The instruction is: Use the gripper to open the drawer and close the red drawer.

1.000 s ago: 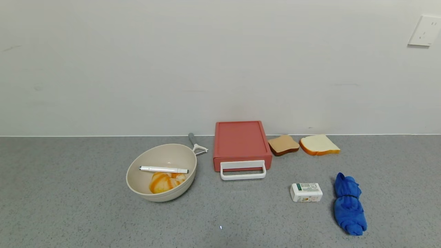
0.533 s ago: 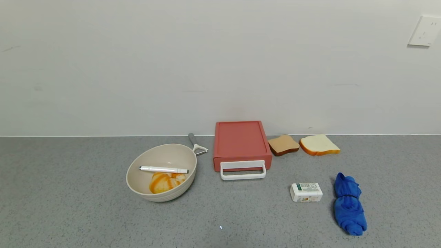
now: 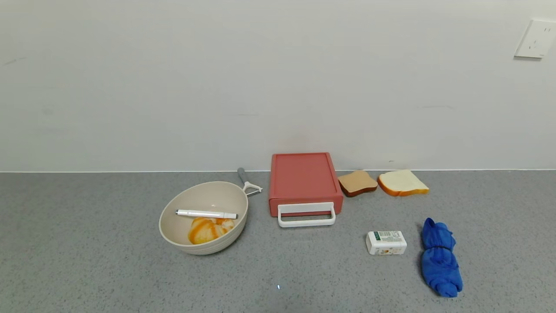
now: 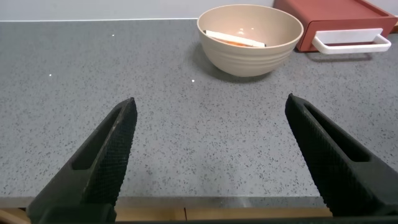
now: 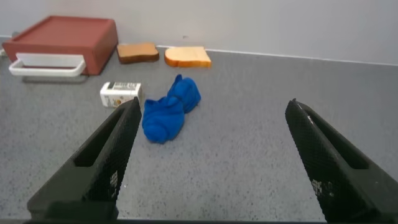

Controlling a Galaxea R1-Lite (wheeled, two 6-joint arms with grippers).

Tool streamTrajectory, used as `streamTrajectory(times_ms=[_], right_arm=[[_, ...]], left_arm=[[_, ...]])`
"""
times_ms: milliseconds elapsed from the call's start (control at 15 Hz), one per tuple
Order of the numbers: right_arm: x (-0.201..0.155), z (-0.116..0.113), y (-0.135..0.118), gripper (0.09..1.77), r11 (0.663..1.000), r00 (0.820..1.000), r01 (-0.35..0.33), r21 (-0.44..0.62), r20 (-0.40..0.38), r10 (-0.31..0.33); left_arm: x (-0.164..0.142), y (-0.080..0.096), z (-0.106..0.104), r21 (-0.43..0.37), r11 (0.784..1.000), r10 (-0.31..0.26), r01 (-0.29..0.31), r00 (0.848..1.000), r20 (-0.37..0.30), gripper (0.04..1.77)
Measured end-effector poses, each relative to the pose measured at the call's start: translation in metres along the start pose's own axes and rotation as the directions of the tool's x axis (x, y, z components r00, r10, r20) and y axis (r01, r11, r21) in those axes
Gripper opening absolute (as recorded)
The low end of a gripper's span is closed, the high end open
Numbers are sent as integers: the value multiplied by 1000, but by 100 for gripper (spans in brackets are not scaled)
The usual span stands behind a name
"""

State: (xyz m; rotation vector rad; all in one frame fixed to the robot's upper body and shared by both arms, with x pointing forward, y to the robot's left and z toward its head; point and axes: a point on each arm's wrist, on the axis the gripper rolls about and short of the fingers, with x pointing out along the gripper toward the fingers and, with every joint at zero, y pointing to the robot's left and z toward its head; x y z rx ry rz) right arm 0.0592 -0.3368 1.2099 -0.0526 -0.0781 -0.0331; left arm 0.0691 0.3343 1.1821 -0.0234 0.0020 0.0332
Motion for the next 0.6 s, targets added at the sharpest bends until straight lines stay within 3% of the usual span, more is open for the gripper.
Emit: streamTrajectory(times_ms=[333, 600], right_arm=[[7, -24, 2, 171, 999, 997, -28, 24, -69, 30], [8, -27, 2, 171, 999, 997, -37, 34, -73, 40]], left_arm=[[0, 0, 0, 0, 1000, 0, 0, 1000, 0, 172], [0, 0, 0, 0, 1000, 0, 0, 1000, 0, 172]])
